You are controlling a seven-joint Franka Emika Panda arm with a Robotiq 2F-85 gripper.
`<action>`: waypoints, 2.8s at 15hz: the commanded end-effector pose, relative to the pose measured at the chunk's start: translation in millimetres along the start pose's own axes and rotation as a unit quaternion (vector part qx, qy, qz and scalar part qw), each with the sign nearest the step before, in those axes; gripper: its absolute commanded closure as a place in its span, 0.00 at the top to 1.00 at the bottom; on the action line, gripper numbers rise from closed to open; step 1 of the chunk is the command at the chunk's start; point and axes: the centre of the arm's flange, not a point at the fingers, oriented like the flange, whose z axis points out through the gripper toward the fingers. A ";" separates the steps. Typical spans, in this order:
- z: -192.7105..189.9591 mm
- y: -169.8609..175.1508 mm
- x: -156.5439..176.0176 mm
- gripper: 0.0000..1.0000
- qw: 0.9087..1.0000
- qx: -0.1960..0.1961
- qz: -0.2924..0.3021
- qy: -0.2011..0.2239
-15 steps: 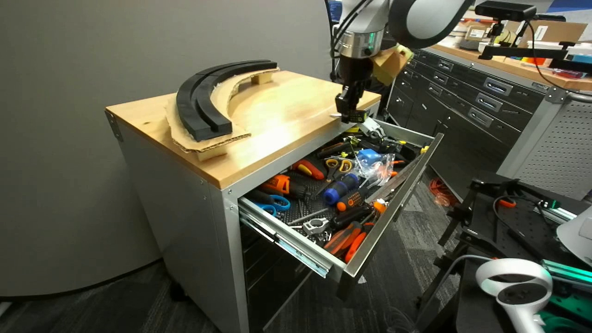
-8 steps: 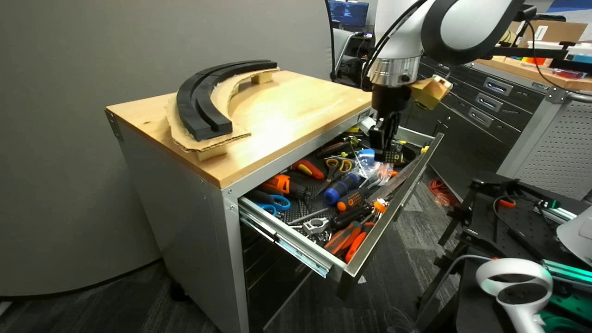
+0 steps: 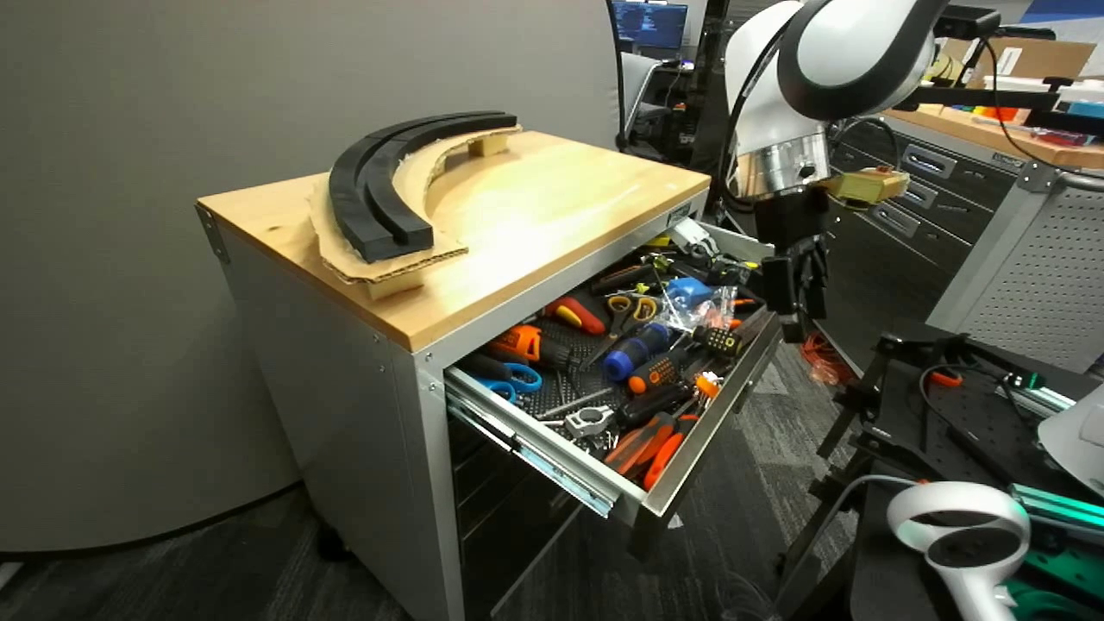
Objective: Put the screwdriver in the drawer then close it
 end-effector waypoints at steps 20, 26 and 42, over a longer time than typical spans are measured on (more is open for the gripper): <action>17.0 -109.1 30.7 0.00 0.907 -0.040 0.007 0.419; 3.5 -109.4 85.2 0.00 0.891 0.021 0.023 0.453; -14.3 -77.4 97.4 0.44 0.888 0.015 0.069 0.454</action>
